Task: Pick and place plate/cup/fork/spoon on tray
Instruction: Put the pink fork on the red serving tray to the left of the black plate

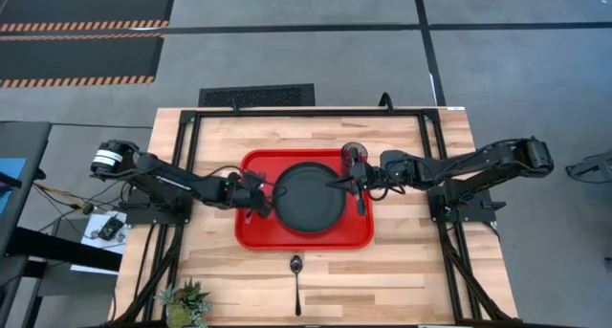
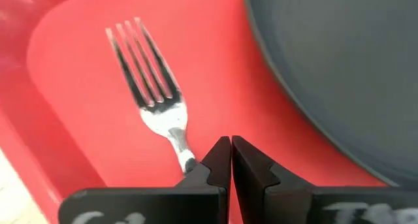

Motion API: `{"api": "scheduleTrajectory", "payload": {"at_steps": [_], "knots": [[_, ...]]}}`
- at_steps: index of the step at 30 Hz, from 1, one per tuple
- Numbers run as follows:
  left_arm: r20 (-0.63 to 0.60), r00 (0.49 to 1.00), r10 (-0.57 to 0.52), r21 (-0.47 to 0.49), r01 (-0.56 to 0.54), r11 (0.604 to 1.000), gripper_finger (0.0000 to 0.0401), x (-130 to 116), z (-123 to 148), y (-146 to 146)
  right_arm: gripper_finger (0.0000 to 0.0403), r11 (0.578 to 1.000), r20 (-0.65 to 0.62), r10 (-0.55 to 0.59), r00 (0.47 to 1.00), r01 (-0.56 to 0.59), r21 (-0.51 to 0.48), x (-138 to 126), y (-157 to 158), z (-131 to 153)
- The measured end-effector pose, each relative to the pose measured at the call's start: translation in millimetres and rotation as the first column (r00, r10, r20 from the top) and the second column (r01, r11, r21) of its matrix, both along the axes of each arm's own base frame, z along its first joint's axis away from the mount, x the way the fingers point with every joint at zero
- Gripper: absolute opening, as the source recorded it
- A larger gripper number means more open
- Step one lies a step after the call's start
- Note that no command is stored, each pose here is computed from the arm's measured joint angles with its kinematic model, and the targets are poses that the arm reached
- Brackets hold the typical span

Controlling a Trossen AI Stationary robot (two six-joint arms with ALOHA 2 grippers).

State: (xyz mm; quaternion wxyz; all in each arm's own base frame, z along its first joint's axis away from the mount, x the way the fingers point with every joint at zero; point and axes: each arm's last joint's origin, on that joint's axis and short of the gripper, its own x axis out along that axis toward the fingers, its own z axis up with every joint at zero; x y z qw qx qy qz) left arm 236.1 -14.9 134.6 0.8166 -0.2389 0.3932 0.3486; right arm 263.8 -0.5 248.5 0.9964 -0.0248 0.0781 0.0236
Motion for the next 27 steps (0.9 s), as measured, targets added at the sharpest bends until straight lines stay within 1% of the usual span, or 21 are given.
{"api": "scheduleTrajectory", "payload": {"at_steps": [6, 11, 17, 22, 27], "knots": [[-0.035, 0.999, -0.009, 0.006, 0.009, 1.0, 0.0, -0.2, -4.6, 0.9, 0.0008, 1.0, 0.0, 0.0, 1.0, 0.0, 0.001, 0.0, 0.0, 0.0], [-0.075, 0.997, 0.009, 0.021, -0.007, 1.0, 0.0, -1.5, -9.1, 4.3, 0.0008, 1.0, 0.001, 0.0, 1.0, 0.0, 0.001, 0.0, 0.0, 0.1], [-0.05, 0.998, 0.048, 0.049, -0.045, 0.998, 0.0, -1.5, -6.6, 6.4, 0.0008, 1.0, 0.0, 0.0, 1.0, 0.0, 0.001, -0.1, 0.0, 0.1], [-0.08, 0.993, 0.081, 0.045, -0.078, 0.996, 0.0, -5.3, -8.2, 8.3, 0.0009, 1.0, -0.001, 0.0, 1.0, 0.0, 0.001, -0.1, 0.0, -0.1], [-0.085, 0.993, 0.086, 0.043, -0.083, 0.996, 0.0, -6.0, -8.5, 8.2, 0.001, 1.0, -0.002, 0.0, 1.0, 0.0, 0.001, -0.1, 0.0, -0.1]]}}
